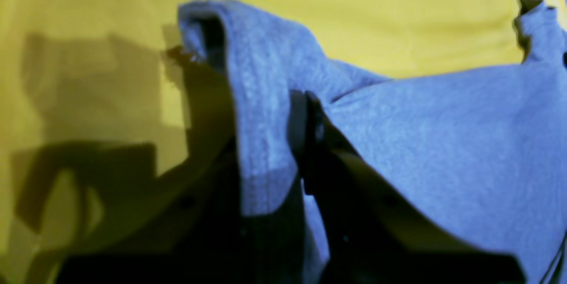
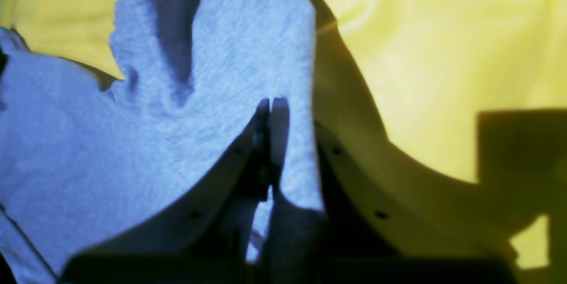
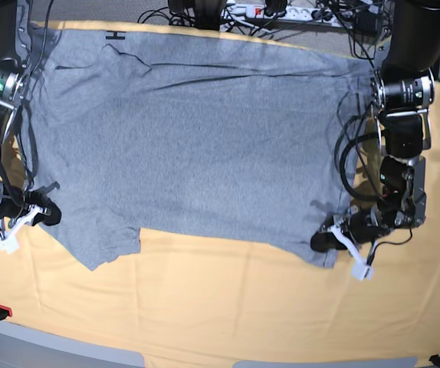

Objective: Layout the t-shirt on the table in an organized manner, then fold the t-shirt properly
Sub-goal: 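Move the right gripper to the other hem corner and grasp it, then lift the hem edge with both grippers and fold it toward the collar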

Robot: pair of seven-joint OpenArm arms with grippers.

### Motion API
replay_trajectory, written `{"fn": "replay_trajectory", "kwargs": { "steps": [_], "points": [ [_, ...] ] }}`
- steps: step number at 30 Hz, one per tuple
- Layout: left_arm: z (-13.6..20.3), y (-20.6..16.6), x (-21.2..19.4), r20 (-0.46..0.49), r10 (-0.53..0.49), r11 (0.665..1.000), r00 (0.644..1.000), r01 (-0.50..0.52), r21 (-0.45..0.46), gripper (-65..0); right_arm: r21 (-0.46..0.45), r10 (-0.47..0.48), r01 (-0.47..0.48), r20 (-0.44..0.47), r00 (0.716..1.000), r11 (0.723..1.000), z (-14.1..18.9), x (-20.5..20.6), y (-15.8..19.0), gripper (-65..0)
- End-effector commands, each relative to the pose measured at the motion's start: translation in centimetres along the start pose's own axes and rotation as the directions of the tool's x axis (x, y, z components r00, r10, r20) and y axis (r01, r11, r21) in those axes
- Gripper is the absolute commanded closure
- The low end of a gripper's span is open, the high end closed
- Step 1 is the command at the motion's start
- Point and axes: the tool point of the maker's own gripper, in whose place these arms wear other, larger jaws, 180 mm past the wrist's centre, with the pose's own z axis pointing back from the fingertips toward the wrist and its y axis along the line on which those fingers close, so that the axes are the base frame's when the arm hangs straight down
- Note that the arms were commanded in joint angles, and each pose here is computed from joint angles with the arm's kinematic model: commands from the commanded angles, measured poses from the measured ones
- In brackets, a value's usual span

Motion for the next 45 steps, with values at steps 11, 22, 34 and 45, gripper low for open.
{"fn": "replay_trajectory", "kwargs": {
  "steps": [11,22,34,45],
  "points": [
    [1.7,-1.3,10.1,0.18,-0.11,0.994,0.977,0.11,0.01,0.0,-0.013,0.068,-0.067,0.16,0.985,0.998,2.1,7.5,0.7,0.0],
    [1.0,-1.0,6.0,0.087,-0.073,0.997,0.993,0.075,-0.02,0.0,-0.012,0.063,-0.062,0.094,0.994,0.998,1.9,6.0,0.6,0.0],
    [1.7,-4.2,6.5,0.063,-0.054,0.988,0.997,0.062,-0.141,0.0,-0.073,0.247,-0.241,0.088,0.965,0.968,3.7,3.6,1.7,0.0],
    [3.6,-8.3,7.2,0.035,-0.08,0.948,0.996,0.087,-0.308,0.0,-0.081,0.389,-0.383,0.084,0.917,0.92,6.0,2.2,4.2,0.0]
  ]
}}
